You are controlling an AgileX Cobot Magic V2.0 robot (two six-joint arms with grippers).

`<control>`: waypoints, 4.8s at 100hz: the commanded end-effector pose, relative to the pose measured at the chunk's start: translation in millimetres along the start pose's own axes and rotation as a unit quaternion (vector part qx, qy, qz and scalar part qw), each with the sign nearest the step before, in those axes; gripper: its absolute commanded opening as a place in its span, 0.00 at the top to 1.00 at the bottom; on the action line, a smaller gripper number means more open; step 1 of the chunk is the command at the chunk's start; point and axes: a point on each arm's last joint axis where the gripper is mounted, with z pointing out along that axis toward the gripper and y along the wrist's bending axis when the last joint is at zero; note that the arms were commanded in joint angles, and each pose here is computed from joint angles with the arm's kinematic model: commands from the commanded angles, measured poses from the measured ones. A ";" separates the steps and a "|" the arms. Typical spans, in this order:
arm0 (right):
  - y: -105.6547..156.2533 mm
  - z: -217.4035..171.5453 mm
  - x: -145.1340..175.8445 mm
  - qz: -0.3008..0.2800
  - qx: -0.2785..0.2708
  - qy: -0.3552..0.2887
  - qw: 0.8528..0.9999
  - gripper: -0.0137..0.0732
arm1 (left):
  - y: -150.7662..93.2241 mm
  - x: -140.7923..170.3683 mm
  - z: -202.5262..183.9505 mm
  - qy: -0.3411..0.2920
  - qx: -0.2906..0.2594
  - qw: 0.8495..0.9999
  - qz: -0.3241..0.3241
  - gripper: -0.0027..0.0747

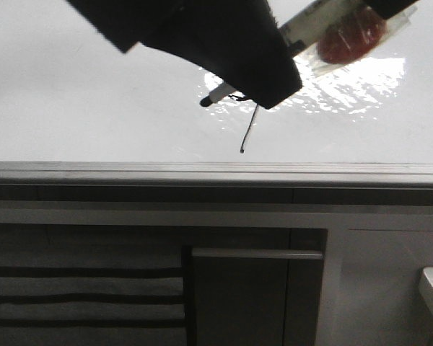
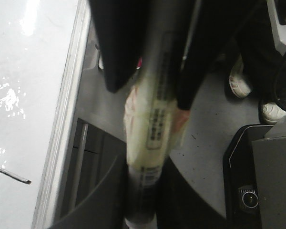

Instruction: Write number 9 on whiteboard

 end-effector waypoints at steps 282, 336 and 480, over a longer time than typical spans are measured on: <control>30.3 -66.4 95.9 0.302 0.256 -0.165 0.904 0.92 | -31.0 174.8 -141.2 -0.180 -0.455 0.787 -0.376 0.85; 30.9 -64.2 100.5 0.301 0.259 -0.141 0.907 0.93 | -31.0 174.8 -141.2 -0.180 -0.455 0.787 -0.376 0.99; 31.1 -64.0 100.9 0.302 0.259 -0.139 0.907 0.93 | -115.9 251.8 -103.6 -0.279 -0.556 0.700 -0.353 0.99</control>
